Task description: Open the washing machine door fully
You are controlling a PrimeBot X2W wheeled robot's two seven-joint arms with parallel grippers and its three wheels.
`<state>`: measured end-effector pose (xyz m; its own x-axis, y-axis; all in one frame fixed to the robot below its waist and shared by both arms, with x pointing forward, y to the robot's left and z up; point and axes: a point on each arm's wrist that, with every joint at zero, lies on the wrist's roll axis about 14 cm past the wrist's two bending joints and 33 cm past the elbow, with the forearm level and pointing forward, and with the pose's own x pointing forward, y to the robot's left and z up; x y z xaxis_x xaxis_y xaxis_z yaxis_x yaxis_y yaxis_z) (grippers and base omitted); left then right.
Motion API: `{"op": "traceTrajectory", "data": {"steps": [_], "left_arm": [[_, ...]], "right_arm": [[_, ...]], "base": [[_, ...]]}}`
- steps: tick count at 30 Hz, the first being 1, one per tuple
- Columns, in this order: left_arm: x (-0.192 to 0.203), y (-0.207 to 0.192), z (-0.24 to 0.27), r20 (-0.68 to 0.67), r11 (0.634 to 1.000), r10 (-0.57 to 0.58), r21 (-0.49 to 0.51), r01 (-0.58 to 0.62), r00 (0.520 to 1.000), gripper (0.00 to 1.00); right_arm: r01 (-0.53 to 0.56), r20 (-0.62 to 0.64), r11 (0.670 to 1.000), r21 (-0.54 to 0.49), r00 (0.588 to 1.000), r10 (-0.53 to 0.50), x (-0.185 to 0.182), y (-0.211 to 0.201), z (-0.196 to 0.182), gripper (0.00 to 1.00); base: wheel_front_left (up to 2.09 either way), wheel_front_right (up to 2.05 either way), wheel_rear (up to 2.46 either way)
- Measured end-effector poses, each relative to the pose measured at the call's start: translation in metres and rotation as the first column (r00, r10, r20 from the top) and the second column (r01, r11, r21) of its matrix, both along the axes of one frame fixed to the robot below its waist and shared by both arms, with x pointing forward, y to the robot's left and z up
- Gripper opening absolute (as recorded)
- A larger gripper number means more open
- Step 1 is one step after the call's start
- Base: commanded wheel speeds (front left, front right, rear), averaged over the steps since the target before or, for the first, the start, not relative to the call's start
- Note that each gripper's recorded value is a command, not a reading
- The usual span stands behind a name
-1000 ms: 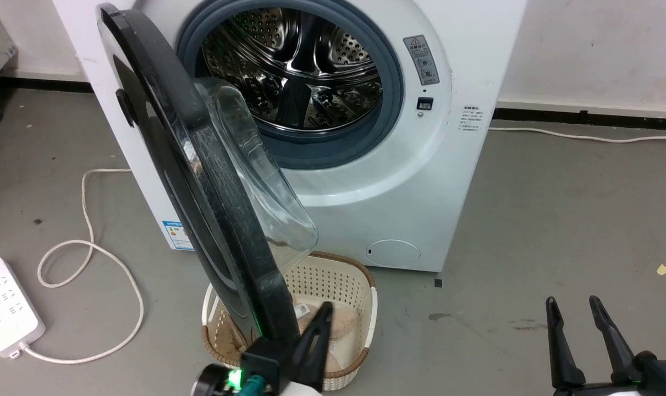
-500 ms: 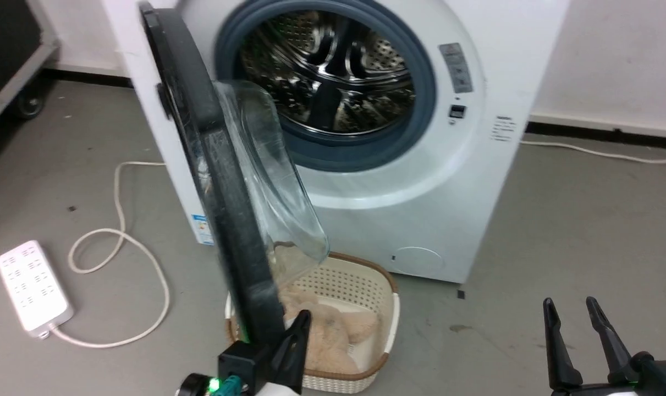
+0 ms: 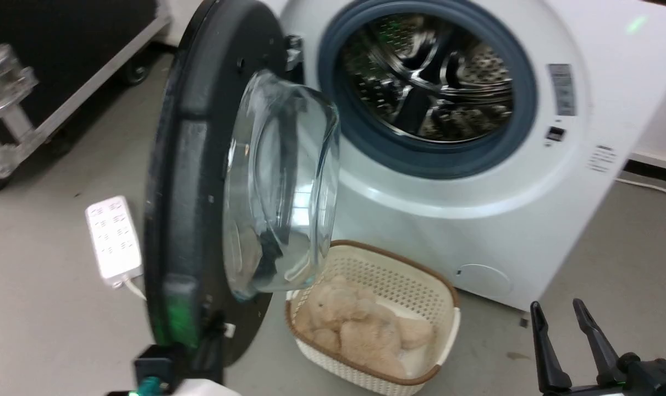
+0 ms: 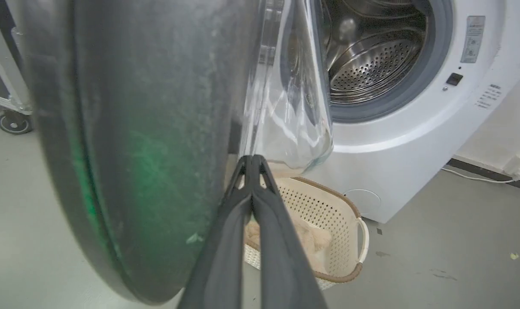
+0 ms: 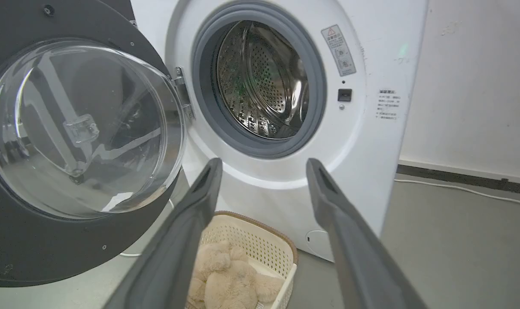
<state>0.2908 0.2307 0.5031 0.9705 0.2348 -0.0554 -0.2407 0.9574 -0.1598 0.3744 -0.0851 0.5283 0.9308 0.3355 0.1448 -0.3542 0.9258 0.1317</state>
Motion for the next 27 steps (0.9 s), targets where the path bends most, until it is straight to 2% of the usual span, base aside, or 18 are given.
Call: {"op": "traceTrajectory", "data": {"steps": [4, 10, 13, 27], "left_arm": [[-0.011, 0.038, -0.003, -0.024, 0.994, 0.103, 0.028, -0.103, 0.994, 0.0], [-0.006, 0.083, -0.002, -0.055, 0.98, 0.188, 0.07, -0.184, 0.981, 0.0], [-0.001, 0.104, 0.0, -0.055, 0.974, 0.222, 0.049, -0.219, 0.974, 0.0], [0.021, 0.207, -0.002, -0.144, 0.926, 0.37, 0.142, -0.35, 0.918, 0.0]], "right_arm": [[-0.052, -0.019, 0.999, -0.006, 0.998, 0.052, 0.005, 0.018, -0.007, 1.0], [-0.081, -0.063, 0.997, -0.017, 0.995, 0.08, 0.016, 0.028, -0.022, 1.0], [-0.084, -0.075, 0.996, -0.022, 0.994, 0.082, 0.024, 0.03, -0.027, 1.0], [-0.073, -0.148, 0.996, -0.056, 0.987, 0.064, 0.047, 0.026, -0.058, 1.0]], "base": [[0.0, 0.0, 0.0], [0.0, 0.0, 0.0], [0.0, 0.0, 0.0], [0.0, 0.0, 0.0]]}}
